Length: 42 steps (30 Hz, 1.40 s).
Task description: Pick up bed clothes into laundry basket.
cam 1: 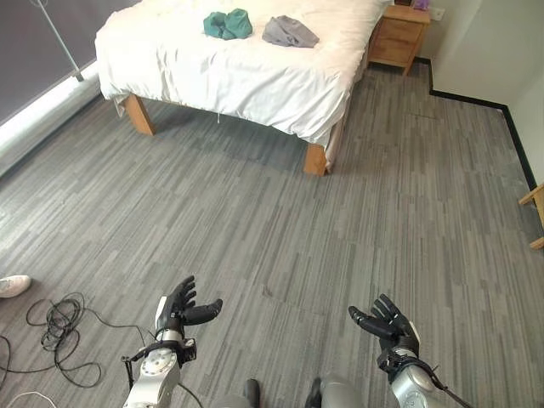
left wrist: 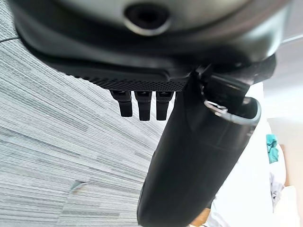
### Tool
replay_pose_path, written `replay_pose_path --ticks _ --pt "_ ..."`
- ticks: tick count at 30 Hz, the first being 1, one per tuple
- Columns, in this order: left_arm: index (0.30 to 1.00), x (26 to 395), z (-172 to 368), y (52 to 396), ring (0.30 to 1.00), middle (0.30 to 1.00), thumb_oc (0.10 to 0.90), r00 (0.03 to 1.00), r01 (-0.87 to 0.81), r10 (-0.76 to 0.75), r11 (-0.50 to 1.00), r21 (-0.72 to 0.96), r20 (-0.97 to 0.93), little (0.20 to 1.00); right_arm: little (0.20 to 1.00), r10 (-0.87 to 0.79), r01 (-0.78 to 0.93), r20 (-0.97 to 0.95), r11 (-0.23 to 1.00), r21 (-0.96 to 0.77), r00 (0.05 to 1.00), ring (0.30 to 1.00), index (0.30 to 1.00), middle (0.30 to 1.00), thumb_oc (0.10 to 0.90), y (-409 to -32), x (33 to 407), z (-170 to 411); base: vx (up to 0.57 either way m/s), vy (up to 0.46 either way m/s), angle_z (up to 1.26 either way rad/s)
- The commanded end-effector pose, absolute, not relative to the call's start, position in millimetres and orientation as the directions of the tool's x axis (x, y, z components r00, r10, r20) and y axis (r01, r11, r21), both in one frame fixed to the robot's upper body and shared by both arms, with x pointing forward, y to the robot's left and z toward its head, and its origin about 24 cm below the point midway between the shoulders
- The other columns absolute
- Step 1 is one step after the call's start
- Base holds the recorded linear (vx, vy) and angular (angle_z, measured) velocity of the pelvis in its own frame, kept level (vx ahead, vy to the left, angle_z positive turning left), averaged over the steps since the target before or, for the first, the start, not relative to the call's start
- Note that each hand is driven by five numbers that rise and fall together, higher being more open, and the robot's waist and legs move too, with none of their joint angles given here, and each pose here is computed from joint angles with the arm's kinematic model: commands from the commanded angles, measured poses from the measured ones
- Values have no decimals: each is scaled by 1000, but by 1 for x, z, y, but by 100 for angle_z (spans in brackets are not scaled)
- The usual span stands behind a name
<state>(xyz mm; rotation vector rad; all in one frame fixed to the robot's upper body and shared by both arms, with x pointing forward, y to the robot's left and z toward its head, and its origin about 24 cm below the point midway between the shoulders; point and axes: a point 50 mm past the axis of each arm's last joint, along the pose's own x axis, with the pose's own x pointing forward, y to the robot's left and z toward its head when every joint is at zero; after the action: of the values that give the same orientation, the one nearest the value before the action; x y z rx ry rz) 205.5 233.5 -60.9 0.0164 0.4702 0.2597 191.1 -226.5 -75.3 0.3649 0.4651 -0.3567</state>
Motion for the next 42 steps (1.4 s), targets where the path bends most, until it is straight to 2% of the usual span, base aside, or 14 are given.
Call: replay_pose_path --ticks 1,11,13,15,19,22,25,28,30,32,33,35,38,42 --pt "900 239 -9 241 900 900 800 960 -211 218 976 62 -177 900 900 -257 351 -319 890 290 913 900 900 900 800 -237 209 -46 579 -182 49" --pt "900 242 -15 215 900 900 800 970 -137 137 991 13 -200 900 900 -314 444 -365 821 359 877 900 900 900 800 -251 197 -54 490 -205 68" --pt "900 246 -10 205 900 900 800 976 -134 118 988 -76 -182 900 900 -354 469 -328 785 405 876 900 900 900 800 -256 206 -45 395 -456 15" --pt "900 254 -4 202 900 900 800 983 -92 85 995 -39 -164 900 900 -347 441 -311 838 321 885 900 900 900 800 -260 221 -37 502 -532 -8" --pt "900 255 -7 199 900 900 800 980 -109 93 991 -84 -179 900 900 -320 374 -199 850 372 926 900 900 900 800 -250 243 -11 452 -93 -3" --pt "900 254 -10 198 900 900 800 980 -92 81 995 -50 -183 900 900 -287 318 -148 907 277 946 900 900 900 800 -243 248 -3 666 68 -91" --pt "900 255 -12 191 900 900 800 980 -80 66 994 -71 -186 900 900 -260 292 -148 918 268 954 900 900 900 800 -235 250 -3 525 58 -31" --pt "900 253 -7 190 900 900 800 986 -68 50 991 -113 -159 900 900 -127 158 -146 961 225 981 900 900 900 800 -212 245 -5 693 72 -68" --pt "900 253 -7 190 900 900 800 986 -68 49 991 -113 -160 900 900 -127 158 -147 961 225 981 900 900 900 800 -212 245 -5 356 77 -44" --pt "900 252 -10 186 900 900 800 982 35 -59 990 -137 -179 900 900 -113 145 -167 971 189 979 900 900 900 800 -209 242 -11 572 184 -44" --pt "900 254 -11 181 900 900 800 975 89 -114 987 -136 -192 900 900 -133 173 -168 951 255 977 900 900 900 800 -209 240 -12 398 217 -64" --pt "900 257 -9 179 900 900 800 970 134 -156 983 -127 -187 900 900 -103 154 -180 941 301 978 900 900 900 800 -205 240 -15 353 244 -9" --pt "900 261 -2 172 900 900 800 963 200 -216 974 -109 -160 900 900 -111 155 -192 959 238 975 900 900 900 800 -212 236 -16 469 81 45" --pt "900 265 6 149 900 900 800 915 355 -385 911 -211 -121 900 900 -177 227 -207 942 247 962 900 900 900 800 -231 225 -21 323 -78 100"
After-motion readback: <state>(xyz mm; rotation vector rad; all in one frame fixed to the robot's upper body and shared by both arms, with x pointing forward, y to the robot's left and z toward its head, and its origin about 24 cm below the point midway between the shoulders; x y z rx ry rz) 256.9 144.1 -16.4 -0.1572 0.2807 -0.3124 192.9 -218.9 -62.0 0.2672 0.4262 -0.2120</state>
